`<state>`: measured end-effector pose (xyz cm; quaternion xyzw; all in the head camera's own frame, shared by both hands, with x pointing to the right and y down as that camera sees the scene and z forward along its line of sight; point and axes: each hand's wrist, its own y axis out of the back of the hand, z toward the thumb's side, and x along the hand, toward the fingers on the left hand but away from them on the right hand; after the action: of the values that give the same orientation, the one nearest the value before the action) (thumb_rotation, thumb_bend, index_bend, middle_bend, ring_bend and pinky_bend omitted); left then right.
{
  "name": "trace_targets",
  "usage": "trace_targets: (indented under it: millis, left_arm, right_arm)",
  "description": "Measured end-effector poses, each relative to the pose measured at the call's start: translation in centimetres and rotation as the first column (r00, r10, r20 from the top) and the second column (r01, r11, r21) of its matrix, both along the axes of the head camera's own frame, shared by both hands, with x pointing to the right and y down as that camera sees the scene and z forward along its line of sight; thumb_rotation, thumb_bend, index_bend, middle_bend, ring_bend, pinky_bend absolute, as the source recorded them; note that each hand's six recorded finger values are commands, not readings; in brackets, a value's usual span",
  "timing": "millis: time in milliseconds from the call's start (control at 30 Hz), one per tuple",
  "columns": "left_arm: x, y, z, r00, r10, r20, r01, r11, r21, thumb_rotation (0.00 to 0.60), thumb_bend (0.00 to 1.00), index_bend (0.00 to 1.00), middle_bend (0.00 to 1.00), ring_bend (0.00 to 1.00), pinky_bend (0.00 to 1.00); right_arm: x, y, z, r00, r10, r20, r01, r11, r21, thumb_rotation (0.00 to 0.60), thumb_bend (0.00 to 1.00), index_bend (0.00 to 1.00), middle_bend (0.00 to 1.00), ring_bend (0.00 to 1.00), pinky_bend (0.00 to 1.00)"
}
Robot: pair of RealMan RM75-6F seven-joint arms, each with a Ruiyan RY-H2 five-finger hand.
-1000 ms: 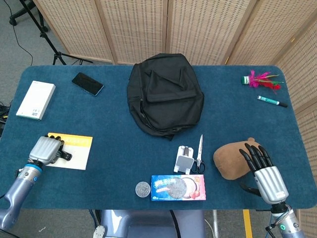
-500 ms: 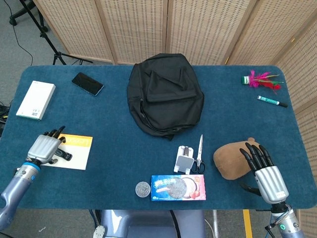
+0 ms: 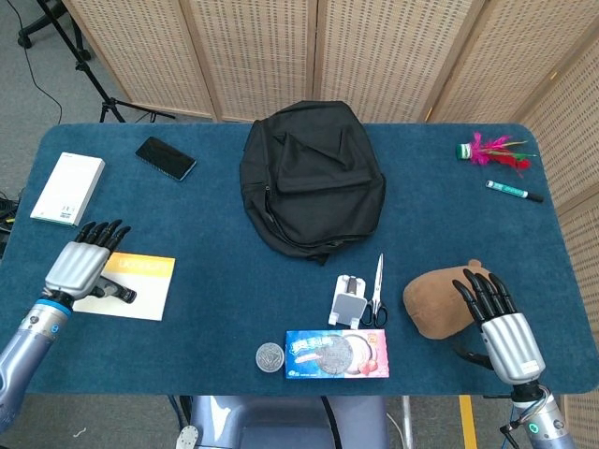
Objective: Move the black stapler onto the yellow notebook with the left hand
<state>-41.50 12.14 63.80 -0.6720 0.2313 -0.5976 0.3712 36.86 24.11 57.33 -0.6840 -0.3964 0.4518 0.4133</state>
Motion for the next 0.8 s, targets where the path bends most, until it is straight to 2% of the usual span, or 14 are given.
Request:
trace_targets:
  millis: [167, 367, 500, 633, 733, 800]
  left_arm:
    - [1.4, -0.1, -1.8, 0.989, -0.035, -0.146, 0.039, 0.999, 0.026, 0.6, 0.0, 0.0, 0.0, 0.0, 0.0]
    - [3.3, 0.9, -4.0, 0.962, -0.009, -0.273, 0.029, 0.997, 0.069, 0.6, 0.0, 0.0, 0.0, 0.0, 0.0]
    - [4.0, 2.9, -4.7, 0.941, -0.015, -0.338, 0.052, 0.994, 0.1, 0.6, 0.0, 0.0, 0.0, 0.0, 0.0]
    - [3.8, 6.2, -4.9, 0.92, -0.05, -0.39, 0.11, 0.985, 0.135, 0.6, 0.0, 0.0, 0.0, 0.0, 0.0]
    - [3.3, 8.4, -4.3, 0.919, -0.082, -0.385, 0.145, 0.98, 0.138, 0.6, 0.0, 0.0, 0.0, 0.0, 0.0]
    - [3.0, 9.0, -4.0, 0.923, -0.093, -0.374, 0.156, 0.977, 0.143, 0.6, 0.0, 0.01, 0.0, 0.0, 0.0]
  right_arm:
    - [-0.1, 0.0, 0.1, 1.0, -0.002, -0.001, 0.002, 1.0, -0.001, 0.6, 0.1, 0.0, 0.0, 0.0, 0.0]
    - [-0.1, 0.0, 0.1, 1.0, -0.002, -0.001, 0.002, 1.0, -0.002, 0.6, 0.1, 0.0, 0.0, 0.0, 0.0]
    - [0.0, -0.1, 0.0, 1.0, 0.002, 0.007, -0.002, 1.0, 0.007, 0.6, 0.1, 0.0, 0.0, 0.0, 0.0]
    - [0.2, -0.3, -0.1, 1.0, 0.008, 0.009, -0.008, 1.0, 0.011, 0.6, 0.1, 0.0, 0.0, 0.0, 0.0]
    - [0.3, -0.3, 0.0, 1.0, 0.011, 0.006, -0.011, 1.0, 0.007, 0.6, 0.1, 0.0, 0.0, 0.0, 0.0]
    - [0.2, -0.3, 0.1, 1.0, 0.01, 0.003, -0.01, 1.0, 0.007, 0.6, 0.1, 0.0, 0.0, 0.0, 0.0]
